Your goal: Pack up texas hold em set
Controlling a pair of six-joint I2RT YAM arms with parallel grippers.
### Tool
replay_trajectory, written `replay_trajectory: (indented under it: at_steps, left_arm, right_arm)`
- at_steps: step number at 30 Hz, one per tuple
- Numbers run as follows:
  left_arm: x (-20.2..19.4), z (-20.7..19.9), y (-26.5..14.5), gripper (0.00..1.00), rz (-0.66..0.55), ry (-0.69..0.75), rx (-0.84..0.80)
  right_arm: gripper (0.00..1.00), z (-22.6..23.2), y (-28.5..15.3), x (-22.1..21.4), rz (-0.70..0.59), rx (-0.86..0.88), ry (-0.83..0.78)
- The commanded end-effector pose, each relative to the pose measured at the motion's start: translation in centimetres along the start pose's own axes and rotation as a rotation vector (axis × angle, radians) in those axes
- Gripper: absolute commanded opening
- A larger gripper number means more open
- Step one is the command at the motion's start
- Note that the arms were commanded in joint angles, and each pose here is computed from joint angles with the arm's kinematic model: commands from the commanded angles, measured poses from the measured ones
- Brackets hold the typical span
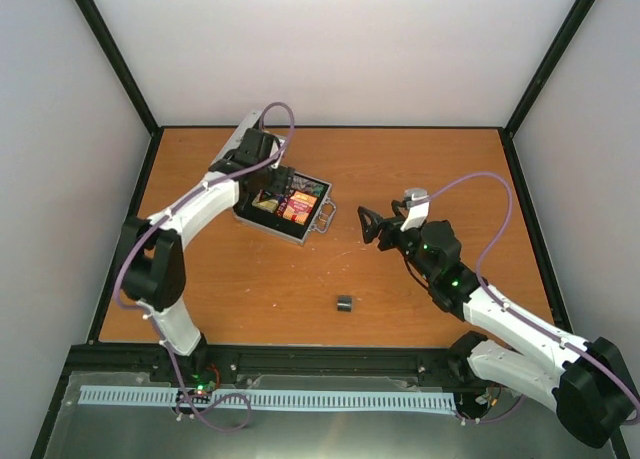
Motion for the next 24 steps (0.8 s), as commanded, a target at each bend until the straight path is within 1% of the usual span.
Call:
replay_trajectory:
  at_steps: [1,3,5,9,11,14,18,22,24]
  left_arm:
    - [2.2,3.3,2.4,0.51,-0.022,0.067,0.094]
    - [2.4,4.1,3.7,0.51,0.014,0.075,0.102]
    - [2.5,4.6,4.6,0.51,0.025,0.081,0.105]
    - [2.6,4.4,5.8,0.49,0.039,0.069,0.065]
    - [2.3,3.9,5.4,0.49,0.029,0.049,0.025]
    - [1.4,2.2,3.6,0.49,0.023,0.004,-0.058]
    - [-1.9,-1.5,0.8,0.51,0.057,-0.057,-0.128]
    - [-5.9,-3.3,-0.6,0.51,0.092,-0.136,-0.176]
    - [-6.5,-4.0,-0.7,0.51,0.089,-0.135,-0.203]
  right_arm:
    - [1.00,0.1,0.2,1.5,-0.072,0.008,-0.031]
    - [1.00,-0.2,0.1,1.5,-0.072,0.011,-0.029]
    - [1.00,-0.4,0.2,1.4,-0.068,0.022,-0.022]
    - [1.00,-0.7,0.5,1.0,-0.054,0.031,-0.011]
    - [1.00,-0.8,0.6,0.8,-0.047,0.036,-0.010]
    - [1.00,-1.0,0.6,0.8,-0.049,0.033,-0.004]
    - [1.00,-1.2,0.6,0.7,-0.048,0.037,0.007]
    - [1.00,-1.4,0.9,0.5,-0.037,0.040,0.016]
    - [1.00,-1.5,0.9,0.5,-0.035,0.044,0.018]
Point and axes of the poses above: each gripper's point midway between its finger pads, its own y axis out along the fingers, its own z axis along the line the jaws close on, x = y × z, the point moved 6 cm from there along -y, back along the fingers, and after that the axes turned 10 degrees about y, right-handed, at the moved point
